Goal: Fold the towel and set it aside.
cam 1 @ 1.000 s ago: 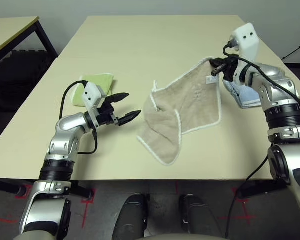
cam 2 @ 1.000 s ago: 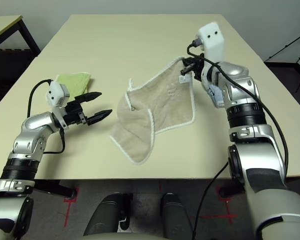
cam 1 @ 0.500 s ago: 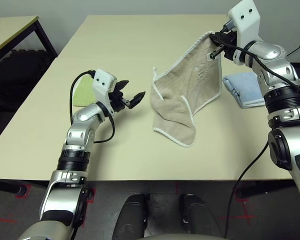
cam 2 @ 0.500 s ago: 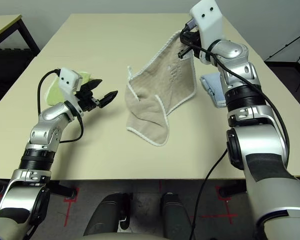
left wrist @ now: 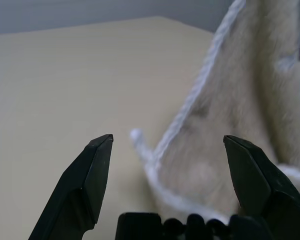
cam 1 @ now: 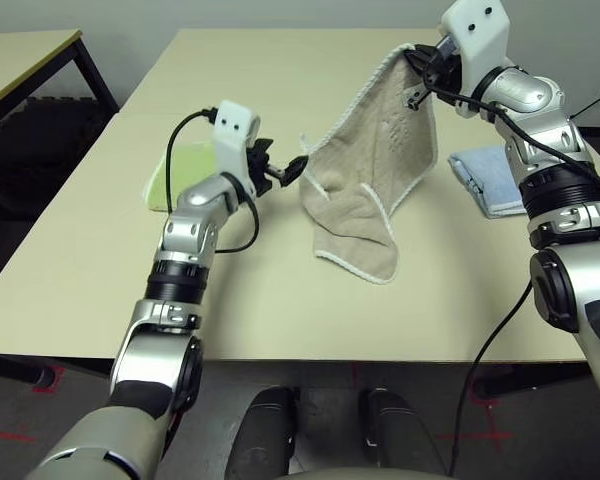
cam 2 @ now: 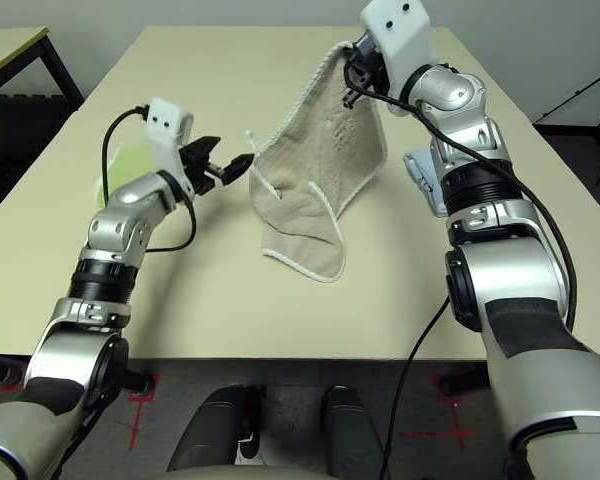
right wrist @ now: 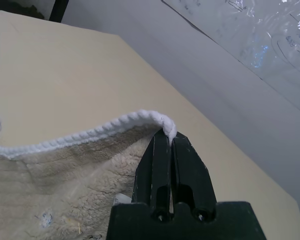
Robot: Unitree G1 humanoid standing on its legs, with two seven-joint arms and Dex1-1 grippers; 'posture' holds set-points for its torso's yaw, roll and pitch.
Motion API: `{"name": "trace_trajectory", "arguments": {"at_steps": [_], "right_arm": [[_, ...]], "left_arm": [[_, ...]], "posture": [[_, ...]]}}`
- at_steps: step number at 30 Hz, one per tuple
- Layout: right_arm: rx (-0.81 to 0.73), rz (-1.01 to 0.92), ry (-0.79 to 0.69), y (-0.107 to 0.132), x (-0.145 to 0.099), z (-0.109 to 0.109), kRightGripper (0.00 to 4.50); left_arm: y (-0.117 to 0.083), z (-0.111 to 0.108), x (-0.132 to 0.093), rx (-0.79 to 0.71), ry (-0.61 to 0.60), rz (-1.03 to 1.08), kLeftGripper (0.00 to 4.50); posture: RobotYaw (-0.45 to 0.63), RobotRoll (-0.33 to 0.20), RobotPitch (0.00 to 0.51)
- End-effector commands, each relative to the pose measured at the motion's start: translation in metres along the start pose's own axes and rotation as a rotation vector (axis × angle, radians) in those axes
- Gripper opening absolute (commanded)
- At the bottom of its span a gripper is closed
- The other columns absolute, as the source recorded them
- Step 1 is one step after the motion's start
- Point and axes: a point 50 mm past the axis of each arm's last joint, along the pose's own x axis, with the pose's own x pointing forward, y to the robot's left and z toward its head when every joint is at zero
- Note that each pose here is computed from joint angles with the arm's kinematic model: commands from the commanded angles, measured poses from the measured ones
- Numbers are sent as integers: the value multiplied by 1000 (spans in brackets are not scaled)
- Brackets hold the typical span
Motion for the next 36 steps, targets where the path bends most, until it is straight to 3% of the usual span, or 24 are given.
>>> {"name": "trace_trajectory", "arguments": {"at_steps": [1,6,19,25,36], "right_arm": [[-33,40,-45,5,0,7,12],[-35,67,-126,10,-1,21,12],[-29,13,-261,-6,-6,61,12],[-30,-21,-277,-16,-11,69,12],[-50,-62,-279,-28,-18,73,12]], "left_arm": [[-9,3,11,-27,18,-56,4500],[-20,3,22,-19,24,-108,4500],[-15,-51,22,145,206,-76,4500],[-2,-62,11,196,246,-40,4500],[46,-65,-19,362,321,161,4500]], "posture": [[121,0,96],[104,0,100],[90,0,110],[91,0,115],[91,0,116]]}}
